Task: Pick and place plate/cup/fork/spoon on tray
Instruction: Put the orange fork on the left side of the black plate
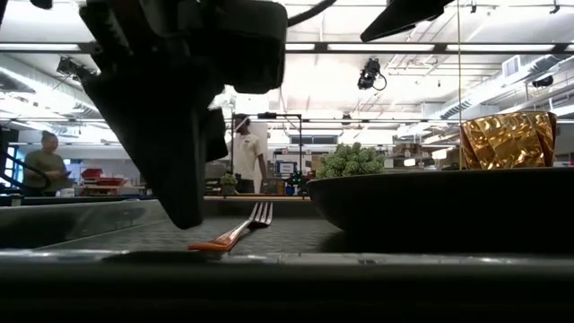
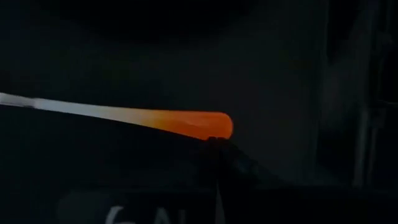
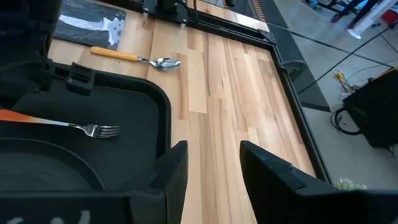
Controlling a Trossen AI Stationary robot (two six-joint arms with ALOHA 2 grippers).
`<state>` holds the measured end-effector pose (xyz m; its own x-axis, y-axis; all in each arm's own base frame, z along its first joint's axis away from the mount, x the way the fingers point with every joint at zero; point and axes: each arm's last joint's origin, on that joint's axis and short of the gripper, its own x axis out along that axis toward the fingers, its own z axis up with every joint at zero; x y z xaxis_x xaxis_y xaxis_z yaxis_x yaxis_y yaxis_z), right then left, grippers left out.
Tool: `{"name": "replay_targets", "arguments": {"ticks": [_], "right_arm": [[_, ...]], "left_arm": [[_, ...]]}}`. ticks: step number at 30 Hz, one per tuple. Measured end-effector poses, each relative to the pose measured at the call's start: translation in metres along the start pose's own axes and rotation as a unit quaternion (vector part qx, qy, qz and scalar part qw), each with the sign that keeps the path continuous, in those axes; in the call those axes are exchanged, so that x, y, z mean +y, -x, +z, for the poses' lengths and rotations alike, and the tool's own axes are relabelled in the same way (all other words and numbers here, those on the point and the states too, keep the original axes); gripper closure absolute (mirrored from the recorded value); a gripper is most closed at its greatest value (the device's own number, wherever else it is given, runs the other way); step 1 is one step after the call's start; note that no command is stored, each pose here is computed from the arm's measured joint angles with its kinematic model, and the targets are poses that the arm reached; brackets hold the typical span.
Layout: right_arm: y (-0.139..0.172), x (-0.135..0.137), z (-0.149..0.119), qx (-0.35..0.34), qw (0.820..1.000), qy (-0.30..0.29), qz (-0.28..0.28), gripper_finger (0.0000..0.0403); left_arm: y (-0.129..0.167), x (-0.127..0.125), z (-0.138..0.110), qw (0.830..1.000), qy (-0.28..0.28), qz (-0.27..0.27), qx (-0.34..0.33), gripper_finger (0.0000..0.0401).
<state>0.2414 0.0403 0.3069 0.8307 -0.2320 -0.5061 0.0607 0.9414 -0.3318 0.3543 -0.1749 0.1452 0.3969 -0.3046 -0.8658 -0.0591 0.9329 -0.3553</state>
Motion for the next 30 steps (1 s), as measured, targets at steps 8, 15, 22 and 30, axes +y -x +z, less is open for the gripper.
{"name": "replay_targets", "arguments": {"ticks": [8,15,22,30], "right_arm": [[0.0,0.0,0.0,-0.001,1.0,0.0,0.0,0.025],[0.0,0.0,0.001,-0.004,1.0,0.0,0.003,0.025],[0.0,0.0,0.001,-0.008,1.0,0.001,0.006,0.025],[0.0,0.0,0.002,-0.009,1.0,0.001,0.006,0.025]], "left_arm": [[-0.012,0.001,0.0,1.0,0.001,0.001,-0.008,0.0394],[-0.011,0.002,0.0,1.0,-0.005,0.007,-0.013,0.0394],[-0.008,0.009,-0.002,0.999,0.013,0.032,0.014,0.0394],[0.01,0.017,0.01,0.998,0.008,0.058,-0.008,0.0394]]}}
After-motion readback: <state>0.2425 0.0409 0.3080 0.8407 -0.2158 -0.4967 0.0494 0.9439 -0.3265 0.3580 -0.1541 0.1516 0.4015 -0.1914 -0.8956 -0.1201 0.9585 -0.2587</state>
